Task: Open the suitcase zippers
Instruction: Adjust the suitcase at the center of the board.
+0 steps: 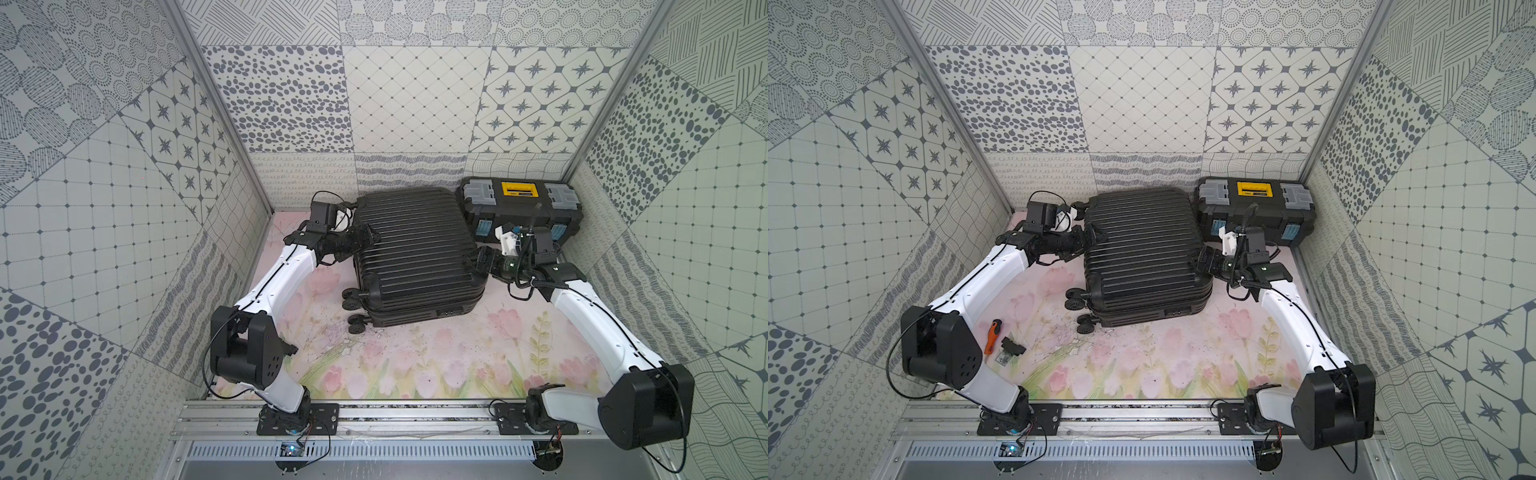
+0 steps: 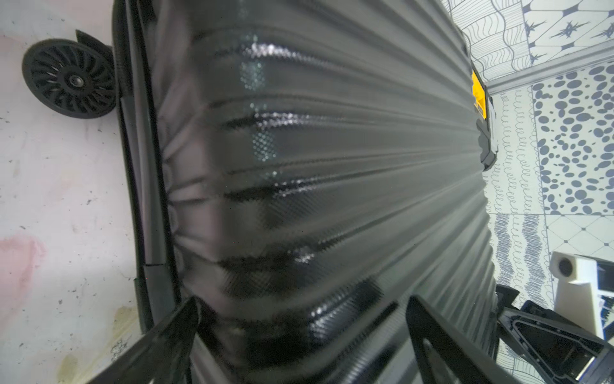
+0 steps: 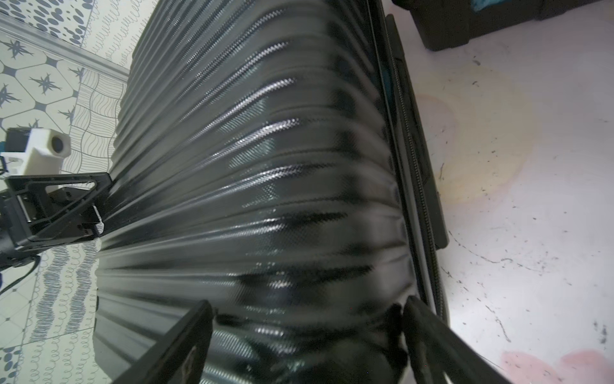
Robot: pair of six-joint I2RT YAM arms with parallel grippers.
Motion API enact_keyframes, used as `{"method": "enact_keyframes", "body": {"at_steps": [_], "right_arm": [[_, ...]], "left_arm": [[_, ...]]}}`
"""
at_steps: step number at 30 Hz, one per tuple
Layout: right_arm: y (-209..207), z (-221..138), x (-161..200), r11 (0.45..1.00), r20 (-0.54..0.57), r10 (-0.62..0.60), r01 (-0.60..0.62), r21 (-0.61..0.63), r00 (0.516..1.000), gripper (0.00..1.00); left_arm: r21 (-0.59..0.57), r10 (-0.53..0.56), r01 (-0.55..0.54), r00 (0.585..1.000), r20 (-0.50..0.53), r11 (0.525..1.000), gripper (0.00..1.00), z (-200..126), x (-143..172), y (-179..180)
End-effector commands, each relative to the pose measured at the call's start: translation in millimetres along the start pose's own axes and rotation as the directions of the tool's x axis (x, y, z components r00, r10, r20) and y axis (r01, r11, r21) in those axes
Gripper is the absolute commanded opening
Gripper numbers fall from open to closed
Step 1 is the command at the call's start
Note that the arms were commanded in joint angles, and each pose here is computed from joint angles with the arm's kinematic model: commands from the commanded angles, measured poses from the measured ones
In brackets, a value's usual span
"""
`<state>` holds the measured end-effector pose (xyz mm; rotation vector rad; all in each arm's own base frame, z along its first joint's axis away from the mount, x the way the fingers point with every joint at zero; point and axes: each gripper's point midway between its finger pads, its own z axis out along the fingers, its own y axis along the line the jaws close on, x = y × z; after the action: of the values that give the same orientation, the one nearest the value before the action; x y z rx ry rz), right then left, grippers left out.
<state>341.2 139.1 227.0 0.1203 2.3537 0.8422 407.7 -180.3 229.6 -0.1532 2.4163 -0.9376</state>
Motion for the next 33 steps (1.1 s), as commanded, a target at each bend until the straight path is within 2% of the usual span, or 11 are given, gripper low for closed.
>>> {"method": "enact_keyframes", "body": {"at_steps": [1,5,8,10,13,18,21,24,28,30,33], "right_arm": [[41,-37,-8,0.989,0.079,-0.126,0.131,-0.063,0.989,0.91],[63,-73,-5,0.967,0.174,-0.215,0.235,-0.101,0.961,0.92],[91,-96,10,0.908,0.258,-0.332,0.381,-0.171,0.907,0.89],[109,-106,26,0.852,0.307,-0.410,0.481,-0.207,0.859,0.88],[122,-110,44,0.798,0.326,-0.479,0.559,-0.225,0.815,0.87],[129,-103,58,0.754,0.331,-0.539,0.619,-0.221,0.775,0.86],[136,-100,61,0.735,0.351,-0.553,0.640,-0.222,0.756,0.86],[140,-95,65,0.718,0.351,-0.568,0.657,-0.230,0.744,0.86],[146,-94,70,0.685,0.375,-0.587,0.688,-0.242,0.717,0.86],[148,-93,73,0.671,0.383,-0.594,0.698,-0.250,0.707,0.85],[153,-95,79,0.648,0.392,-0.598,0.709,-0.277,0.699,0.86]], "left_arm": [[0.047,0.144,-0.146,0.989,0.039,0.988,0.95,-47,18,-32],[-0.040,0.340,-0.338,0.926,0.166,0.940,0.91,-106,54,-39],[0.079,0.456,-0.480,0.864,0.212,0.873,0.84,-135,111,-64],[0.091,0.500,-0.534,0.829,0.250,0.840,0.80,-147,145,-61],[0.043,0.516,-0.553,0.800,0.307,0.832,0.71,-154,173,-37],[-0.037,0.522,-0.534,0.807,0.278,0.845,0.60,-128,201,-8],[-0.048,0.596,-0.605,0.762,0.252,0.795,0.55,-101,222,-8],[-0.190,0.670,-0.645,0.685,0.284,0.740,0.51,-79,232,15],[-0.257,0.734,-0.713,0.512,0.446,0.653,0.51,-74,235,9],[-0.279,0.747,-0.726,0.465,0.475,0.629,0.51,-73,235,11],[-0.295,0.727,-0.707,0.441,0.526,0.643,0.53,-74,232,15]]}}
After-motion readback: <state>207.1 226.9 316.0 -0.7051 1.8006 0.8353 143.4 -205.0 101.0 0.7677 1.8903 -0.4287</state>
